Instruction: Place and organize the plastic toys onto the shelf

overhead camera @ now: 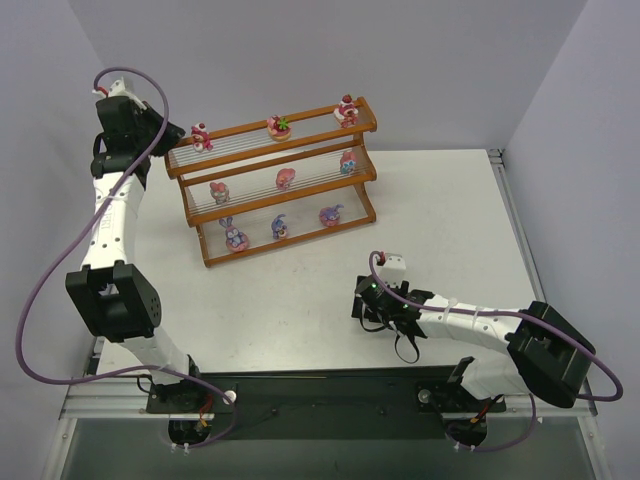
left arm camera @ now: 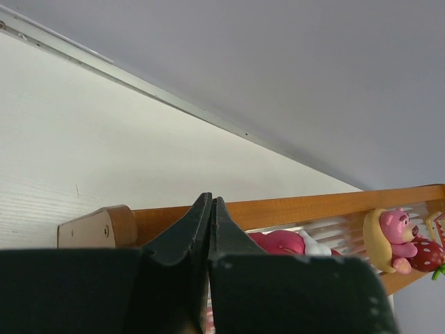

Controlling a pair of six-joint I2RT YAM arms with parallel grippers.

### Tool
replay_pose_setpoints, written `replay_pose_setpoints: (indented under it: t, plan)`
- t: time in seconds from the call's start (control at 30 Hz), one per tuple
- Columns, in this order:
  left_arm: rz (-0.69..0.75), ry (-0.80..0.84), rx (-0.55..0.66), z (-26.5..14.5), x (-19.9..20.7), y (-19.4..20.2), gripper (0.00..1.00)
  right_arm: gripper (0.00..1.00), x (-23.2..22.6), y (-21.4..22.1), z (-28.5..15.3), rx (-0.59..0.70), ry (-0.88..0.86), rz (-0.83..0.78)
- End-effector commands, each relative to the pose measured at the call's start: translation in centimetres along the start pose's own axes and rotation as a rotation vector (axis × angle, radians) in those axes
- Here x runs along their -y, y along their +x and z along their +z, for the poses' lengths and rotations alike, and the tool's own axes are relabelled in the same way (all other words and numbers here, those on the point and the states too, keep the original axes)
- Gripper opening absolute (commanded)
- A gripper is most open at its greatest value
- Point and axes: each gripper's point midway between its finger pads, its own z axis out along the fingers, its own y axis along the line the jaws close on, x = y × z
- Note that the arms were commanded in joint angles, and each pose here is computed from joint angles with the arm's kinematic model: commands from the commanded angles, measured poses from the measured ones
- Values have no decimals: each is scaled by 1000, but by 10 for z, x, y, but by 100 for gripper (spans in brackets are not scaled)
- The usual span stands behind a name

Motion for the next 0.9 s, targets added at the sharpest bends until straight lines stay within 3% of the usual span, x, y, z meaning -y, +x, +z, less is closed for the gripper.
replay_pose_setpoints:
  t: [0.0, 0.47, 0.87]
  plan:
    - [25, 77, 58, -9, 23, -24, 0, 68, 0, -11, -2, 34, 24, -4]
    - [80, 100, 0, -3, 35, -6, 0, 67, 3, -9, 0, 31, 34, -4]
    - [59, 1, 0, -12, 22, 5, 0, 67, 3, -7, 0, 28, 35, -3]
